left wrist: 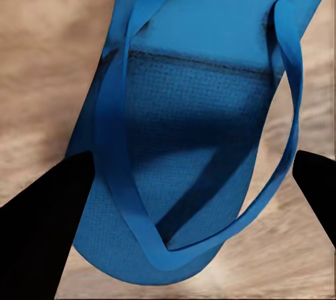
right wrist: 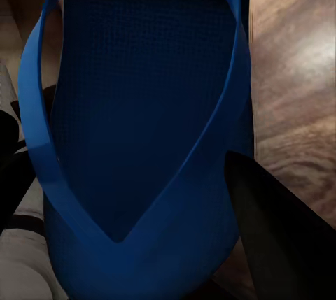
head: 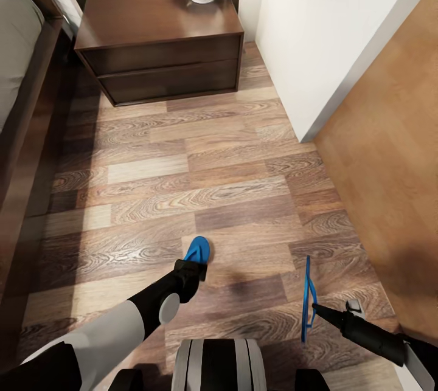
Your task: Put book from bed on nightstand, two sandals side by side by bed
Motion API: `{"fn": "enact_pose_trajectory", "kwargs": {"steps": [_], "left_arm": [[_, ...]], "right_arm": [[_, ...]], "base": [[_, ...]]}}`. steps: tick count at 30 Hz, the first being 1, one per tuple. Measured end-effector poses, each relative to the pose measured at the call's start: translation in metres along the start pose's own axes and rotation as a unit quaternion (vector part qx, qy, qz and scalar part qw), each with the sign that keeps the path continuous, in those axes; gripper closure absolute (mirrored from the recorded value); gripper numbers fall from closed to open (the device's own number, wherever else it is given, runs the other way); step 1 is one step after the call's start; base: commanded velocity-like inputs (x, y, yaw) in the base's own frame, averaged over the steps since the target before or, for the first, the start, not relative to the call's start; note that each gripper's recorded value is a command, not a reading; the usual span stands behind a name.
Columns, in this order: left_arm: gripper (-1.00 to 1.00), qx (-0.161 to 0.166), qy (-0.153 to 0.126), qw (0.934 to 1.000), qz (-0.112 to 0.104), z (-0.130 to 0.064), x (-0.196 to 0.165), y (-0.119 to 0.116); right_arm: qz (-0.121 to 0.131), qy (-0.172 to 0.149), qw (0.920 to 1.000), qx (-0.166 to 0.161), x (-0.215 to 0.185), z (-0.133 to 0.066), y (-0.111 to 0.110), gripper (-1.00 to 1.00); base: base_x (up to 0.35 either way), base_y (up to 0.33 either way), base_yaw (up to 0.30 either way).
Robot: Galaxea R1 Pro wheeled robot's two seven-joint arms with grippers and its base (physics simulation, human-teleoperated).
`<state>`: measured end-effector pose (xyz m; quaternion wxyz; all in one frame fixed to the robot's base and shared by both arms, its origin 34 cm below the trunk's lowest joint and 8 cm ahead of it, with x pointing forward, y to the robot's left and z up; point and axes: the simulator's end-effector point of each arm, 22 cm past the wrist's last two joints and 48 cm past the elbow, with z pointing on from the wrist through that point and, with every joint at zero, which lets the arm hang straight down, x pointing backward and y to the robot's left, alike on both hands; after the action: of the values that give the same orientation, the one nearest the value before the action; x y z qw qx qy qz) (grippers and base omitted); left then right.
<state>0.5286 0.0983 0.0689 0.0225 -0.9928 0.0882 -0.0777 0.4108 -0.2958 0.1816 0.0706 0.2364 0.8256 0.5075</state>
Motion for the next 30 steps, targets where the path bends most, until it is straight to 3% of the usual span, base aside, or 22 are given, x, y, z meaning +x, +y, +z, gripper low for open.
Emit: {"fn": "enact_pose_trajectory", "kwargs": {"steps": [30], "left_arm": [[1.0,0.006,0.059,0.9983,-0.004,-0.053,0.055,-0.007]], "right_arm": [[-0.053,-0.023,0.9982,-0.018,-0.03,-0.019,0.047,1.0]], "base": [[0.0,0.0,0.0]]}}
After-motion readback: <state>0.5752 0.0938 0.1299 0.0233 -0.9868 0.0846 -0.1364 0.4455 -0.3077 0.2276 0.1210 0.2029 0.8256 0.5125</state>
